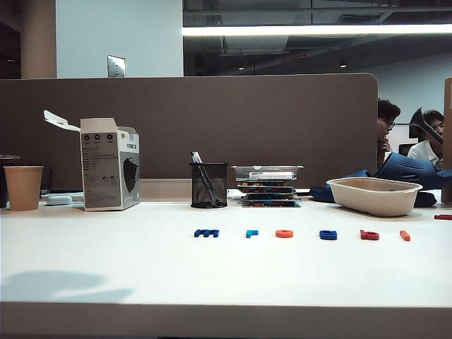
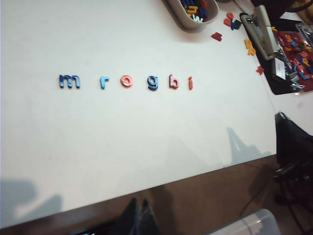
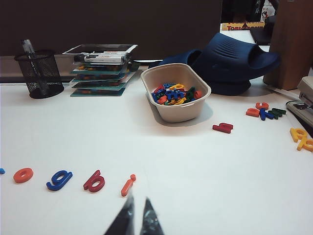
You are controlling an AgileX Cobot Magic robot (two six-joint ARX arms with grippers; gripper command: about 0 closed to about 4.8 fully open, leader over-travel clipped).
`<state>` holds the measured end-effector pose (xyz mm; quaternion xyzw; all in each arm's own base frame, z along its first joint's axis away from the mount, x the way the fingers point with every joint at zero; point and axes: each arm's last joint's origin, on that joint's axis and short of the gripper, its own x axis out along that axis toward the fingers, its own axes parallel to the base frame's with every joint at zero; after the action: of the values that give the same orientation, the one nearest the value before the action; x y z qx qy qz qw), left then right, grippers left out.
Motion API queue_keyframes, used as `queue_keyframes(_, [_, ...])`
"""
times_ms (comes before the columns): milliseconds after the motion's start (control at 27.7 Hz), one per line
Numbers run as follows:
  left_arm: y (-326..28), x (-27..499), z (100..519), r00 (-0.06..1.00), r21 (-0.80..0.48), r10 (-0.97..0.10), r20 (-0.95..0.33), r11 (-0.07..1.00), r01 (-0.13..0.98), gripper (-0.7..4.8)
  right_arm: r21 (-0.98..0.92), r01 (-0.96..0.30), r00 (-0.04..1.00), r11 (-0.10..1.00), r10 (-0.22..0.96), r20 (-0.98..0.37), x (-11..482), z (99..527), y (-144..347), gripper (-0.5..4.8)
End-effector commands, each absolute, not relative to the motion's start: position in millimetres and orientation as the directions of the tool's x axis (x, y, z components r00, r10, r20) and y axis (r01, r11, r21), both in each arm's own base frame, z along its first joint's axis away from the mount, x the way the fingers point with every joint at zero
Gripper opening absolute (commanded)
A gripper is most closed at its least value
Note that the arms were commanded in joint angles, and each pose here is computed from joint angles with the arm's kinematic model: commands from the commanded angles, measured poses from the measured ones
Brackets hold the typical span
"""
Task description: Select the appropriate letters from the row of letter magnets placed on the table to arrange into the word "big".
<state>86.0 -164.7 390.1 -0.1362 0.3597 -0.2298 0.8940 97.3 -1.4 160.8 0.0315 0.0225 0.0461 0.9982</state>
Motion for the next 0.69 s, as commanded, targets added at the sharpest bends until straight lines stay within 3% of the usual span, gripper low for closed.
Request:
queue_keyframes(36, [-161.5,86.1,390.4,0.669,-0.361,-0.465,-0.580,0.883,0.301,-0.05,0.064,-0.091,0.995,0.994,0.093,-0.029,97.2,160.8,-1.3,0.21])
queue_keyframes(144, [-158.5,85.9,387.9,0.686,-0.317,-0.418,-0.596,0.907,0.277,-0.05,0.064,-0.091,0.995,0.994,0.093,-0.029,97.2,160.8,-1.3,0.21])
queue_keyframes(686, [-158.7,86.0,387.9,0.687,-0.318,-0.418,-0.595,0.907,0.277,-0.05,0.103,-0.077,0.997,0.992,0.075,0.018,93.3,180.7,-1.6,0.08])
